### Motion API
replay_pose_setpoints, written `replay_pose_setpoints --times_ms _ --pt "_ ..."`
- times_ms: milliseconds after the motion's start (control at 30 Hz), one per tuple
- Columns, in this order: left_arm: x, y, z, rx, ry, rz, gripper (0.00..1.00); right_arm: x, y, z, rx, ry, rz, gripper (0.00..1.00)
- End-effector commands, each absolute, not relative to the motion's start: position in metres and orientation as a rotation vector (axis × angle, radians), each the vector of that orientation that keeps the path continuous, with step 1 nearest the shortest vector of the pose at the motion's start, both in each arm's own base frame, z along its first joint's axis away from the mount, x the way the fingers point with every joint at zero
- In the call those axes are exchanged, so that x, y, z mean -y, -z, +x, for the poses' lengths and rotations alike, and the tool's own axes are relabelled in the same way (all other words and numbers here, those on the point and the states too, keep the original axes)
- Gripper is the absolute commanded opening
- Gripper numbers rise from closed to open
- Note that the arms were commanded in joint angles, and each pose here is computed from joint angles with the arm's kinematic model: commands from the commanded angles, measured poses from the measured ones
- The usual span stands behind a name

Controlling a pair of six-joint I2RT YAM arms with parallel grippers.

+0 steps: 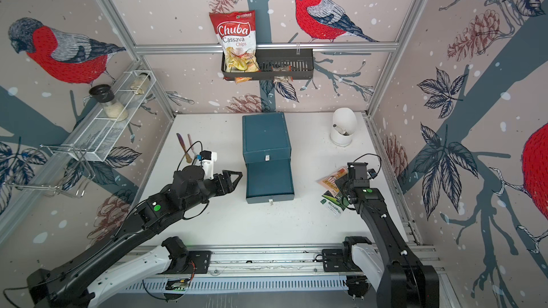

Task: Take the seed bags out of the drawer
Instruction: Place the seed packet at the center of the board.

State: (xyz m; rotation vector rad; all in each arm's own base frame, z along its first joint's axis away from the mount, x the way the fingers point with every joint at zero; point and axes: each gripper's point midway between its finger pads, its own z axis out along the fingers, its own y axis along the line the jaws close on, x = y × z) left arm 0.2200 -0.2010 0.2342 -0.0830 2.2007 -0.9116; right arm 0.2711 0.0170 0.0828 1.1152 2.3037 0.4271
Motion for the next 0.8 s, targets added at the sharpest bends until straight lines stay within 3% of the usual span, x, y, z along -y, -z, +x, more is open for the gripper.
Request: replay_pose_setpoints --times_ms 0,467,767 --pt "0.199 -0.228 0.218 -2.214 0.908 -0.088 0.73 -0.036 -0.09 0.299 -2.296 -0.541 0.961 0.0" --pt "0.202 -0.22 0.218 -2.227 0.928 -0.092 0.73 -0.029 -0.018 0.323 -2.361 -0.448 1.173 0.0" --pt "0.203 -0.212 0.216 -2.24 0.938 -0.098 0.73 -0.016 -0.017 0.322 -2.265 -0.477 1.304 0.0"
